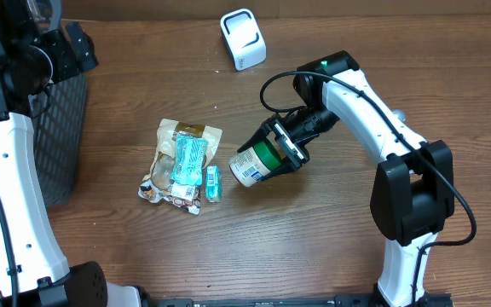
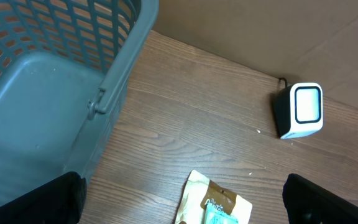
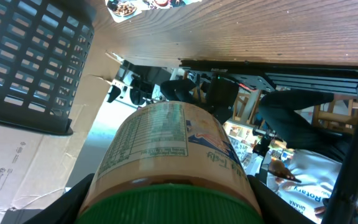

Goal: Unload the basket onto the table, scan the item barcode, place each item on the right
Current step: 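Lift the green-capped jar and rotate it with the right gripper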

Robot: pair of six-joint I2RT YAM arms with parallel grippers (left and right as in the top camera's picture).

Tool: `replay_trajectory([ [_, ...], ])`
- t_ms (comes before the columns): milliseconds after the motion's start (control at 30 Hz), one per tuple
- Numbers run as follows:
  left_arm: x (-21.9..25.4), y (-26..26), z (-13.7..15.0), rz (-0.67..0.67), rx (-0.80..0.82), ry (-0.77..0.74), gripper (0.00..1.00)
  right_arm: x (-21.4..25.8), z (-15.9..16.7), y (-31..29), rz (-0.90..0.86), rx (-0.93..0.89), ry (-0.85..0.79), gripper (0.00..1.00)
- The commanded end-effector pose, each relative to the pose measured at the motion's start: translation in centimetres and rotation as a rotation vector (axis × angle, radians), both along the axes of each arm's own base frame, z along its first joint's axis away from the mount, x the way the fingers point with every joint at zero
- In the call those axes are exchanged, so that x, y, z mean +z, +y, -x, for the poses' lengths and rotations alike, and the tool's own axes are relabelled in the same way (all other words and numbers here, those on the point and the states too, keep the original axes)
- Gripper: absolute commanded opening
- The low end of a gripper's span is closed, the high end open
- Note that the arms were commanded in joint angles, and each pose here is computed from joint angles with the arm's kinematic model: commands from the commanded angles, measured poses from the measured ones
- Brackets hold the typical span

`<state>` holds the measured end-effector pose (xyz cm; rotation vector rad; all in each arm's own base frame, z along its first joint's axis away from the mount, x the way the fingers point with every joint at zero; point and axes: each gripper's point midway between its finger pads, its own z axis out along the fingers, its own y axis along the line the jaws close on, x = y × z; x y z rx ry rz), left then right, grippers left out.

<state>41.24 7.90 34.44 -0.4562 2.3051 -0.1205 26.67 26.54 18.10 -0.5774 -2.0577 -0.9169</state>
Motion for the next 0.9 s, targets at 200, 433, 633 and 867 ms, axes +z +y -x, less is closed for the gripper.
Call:
replay_trajectory([
  [200, 0.9, -0.15, -0.19, -0.013, -0.018, -0.024, 1.0, 2.09, -0.48, 0.83, -0.085, -0.03, -0.005, 0.33],
  [433, 0.9, -0.15, -0.19, -0.013, -0.017, -0.024, 1.0, 2.15, -0.49, 0.86, -0.088, -0.032, -0.004, 0.33],
  [633, 0.9, -0.15, -0.19, -0.013, -0.018, -0.024, 0.99, 2.2, -0.51, 0.87, -0.091, -0.033, -0.002, 0.33],
  [867, 0.9, -0.15, -0.19, -0.013, -0.017, -0.024, 1.0, 2.26, -0.52, 0.91, -0.094, -0.035, -0.001, 0.33],
])
